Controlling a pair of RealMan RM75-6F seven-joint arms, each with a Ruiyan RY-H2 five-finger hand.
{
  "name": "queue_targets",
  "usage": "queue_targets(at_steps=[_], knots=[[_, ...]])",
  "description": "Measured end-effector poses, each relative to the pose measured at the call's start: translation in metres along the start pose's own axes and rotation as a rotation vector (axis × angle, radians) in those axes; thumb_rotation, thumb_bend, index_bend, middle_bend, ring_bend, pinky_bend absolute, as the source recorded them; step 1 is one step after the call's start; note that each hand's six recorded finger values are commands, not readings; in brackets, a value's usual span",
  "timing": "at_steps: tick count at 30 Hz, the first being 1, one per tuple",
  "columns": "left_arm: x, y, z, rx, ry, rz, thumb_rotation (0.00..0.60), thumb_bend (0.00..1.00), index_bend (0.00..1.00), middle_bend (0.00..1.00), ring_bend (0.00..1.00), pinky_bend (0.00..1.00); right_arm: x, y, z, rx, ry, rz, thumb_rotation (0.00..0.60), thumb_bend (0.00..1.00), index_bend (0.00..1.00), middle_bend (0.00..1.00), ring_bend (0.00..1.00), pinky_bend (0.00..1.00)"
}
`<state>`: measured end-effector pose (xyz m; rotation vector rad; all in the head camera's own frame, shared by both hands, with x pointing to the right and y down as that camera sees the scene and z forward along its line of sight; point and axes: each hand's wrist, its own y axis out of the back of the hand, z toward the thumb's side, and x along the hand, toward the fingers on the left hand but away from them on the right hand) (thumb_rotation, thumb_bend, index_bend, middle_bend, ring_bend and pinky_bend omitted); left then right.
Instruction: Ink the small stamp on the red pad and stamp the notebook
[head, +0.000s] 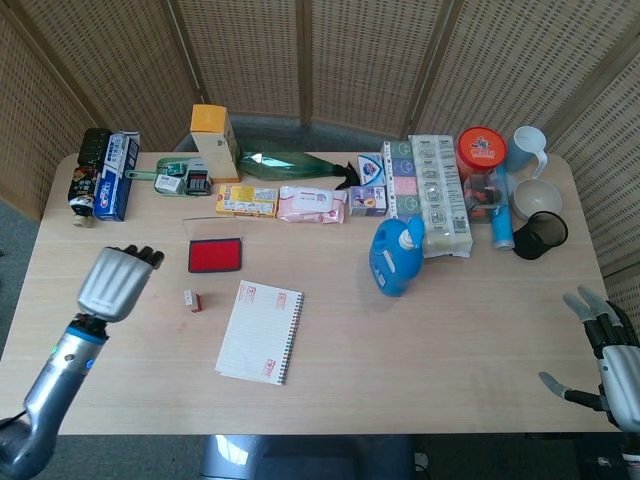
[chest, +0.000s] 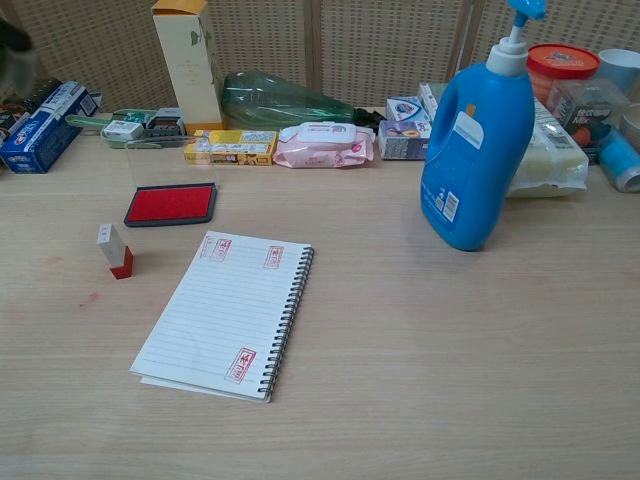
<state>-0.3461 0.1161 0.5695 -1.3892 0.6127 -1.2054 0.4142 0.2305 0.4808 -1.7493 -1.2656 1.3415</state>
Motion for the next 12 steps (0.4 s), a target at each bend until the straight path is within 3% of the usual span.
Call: queue_targets(at_steps=[4,12], knots=[[-0.054,0.017,-0.042,-0.1,0.128,-0.05,0.6,0.0,0.03,0.07,0.14,0.25,0.001,-0.003,0.004,0.017,0.016,0.005,0.592,0.0,0.06,0.0,0.0,0.0],[-0.136,-0.004,-0.083,-0.321,0.319,-0.075,0.6,0.0,0.01,0.02,0.09,0.18,0.001,-0.014,0.009,0.1,0.032,-0.015,0.59,0.0,0.06,0.0,0.0,0.0]])
